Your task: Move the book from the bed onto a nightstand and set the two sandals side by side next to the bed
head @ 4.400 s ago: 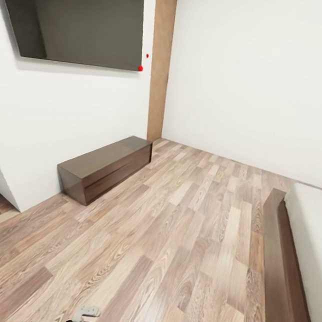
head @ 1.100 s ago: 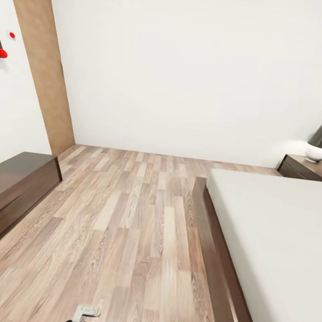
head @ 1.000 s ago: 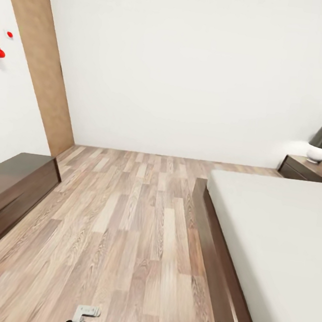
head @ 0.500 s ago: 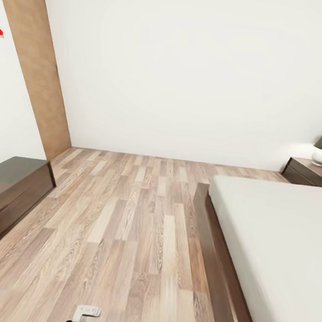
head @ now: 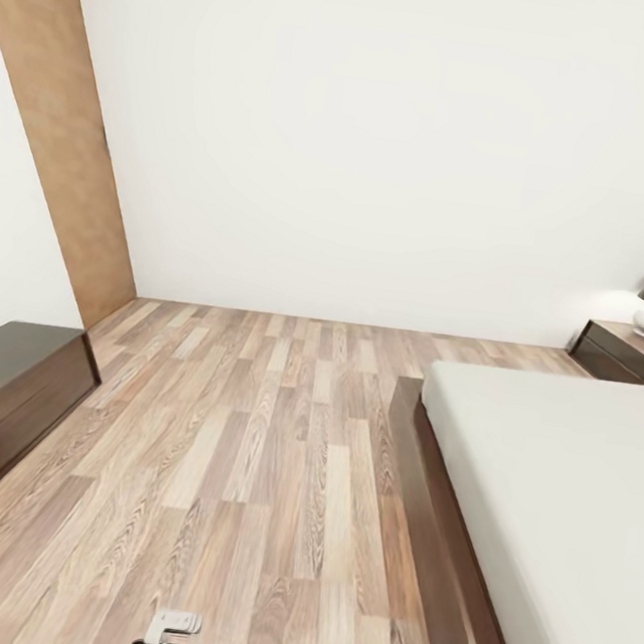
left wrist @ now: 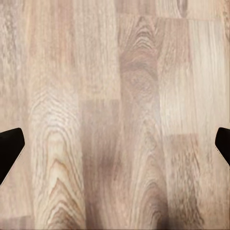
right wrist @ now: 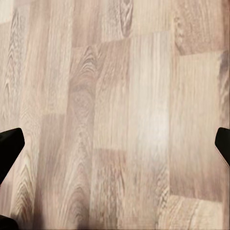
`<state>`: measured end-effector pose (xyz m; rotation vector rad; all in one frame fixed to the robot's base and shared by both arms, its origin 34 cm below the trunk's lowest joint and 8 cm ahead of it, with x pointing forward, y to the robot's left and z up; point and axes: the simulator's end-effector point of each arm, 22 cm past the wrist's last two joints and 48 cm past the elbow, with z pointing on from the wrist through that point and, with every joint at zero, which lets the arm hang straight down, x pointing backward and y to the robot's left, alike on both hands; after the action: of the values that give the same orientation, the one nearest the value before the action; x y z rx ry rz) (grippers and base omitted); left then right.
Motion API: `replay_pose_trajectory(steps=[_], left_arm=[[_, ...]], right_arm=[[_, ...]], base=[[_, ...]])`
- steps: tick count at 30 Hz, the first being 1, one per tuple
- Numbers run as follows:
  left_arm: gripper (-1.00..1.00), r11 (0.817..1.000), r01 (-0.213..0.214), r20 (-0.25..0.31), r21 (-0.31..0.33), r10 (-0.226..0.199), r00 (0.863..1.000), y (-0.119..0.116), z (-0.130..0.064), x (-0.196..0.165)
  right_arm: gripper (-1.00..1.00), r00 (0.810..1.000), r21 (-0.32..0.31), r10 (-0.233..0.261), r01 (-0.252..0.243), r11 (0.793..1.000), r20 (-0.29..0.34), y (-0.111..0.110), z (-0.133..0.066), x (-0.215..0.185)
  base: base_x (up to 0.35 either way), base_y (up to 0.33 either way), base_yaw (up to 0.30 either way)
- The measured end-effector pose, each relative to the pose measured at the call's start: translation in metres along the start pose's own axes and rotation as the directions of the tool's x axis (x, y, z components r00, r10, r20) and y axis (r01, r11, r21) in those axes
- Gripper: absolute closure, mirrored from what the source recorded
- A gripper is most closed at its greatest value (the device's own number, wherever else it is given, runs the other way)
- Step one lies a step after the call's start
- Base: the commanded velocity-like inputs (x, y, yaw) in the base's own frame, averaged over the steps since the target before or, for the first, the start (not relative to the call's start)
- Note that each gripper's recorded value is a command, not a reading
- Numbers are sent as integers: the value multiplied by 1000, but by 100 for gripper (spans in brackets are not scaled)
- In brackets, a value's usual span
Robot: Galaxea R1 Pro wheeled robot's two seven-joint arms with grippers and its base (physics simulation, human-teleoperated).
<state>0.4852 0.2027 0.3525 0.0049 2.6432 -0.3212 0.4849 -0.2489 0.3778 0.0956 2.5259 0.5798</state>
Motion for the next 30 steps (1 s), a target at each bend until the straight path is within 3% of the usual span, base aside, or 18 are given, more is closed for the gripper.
replay_pose_trajectory(steps=[30], left_arm=[[-100,1000,0,-2,1,0,1000,0,0,0]], right_arm=[[-100,1000,0,0,0,1000,0,0,0,0]], base=[[264,0,0]])
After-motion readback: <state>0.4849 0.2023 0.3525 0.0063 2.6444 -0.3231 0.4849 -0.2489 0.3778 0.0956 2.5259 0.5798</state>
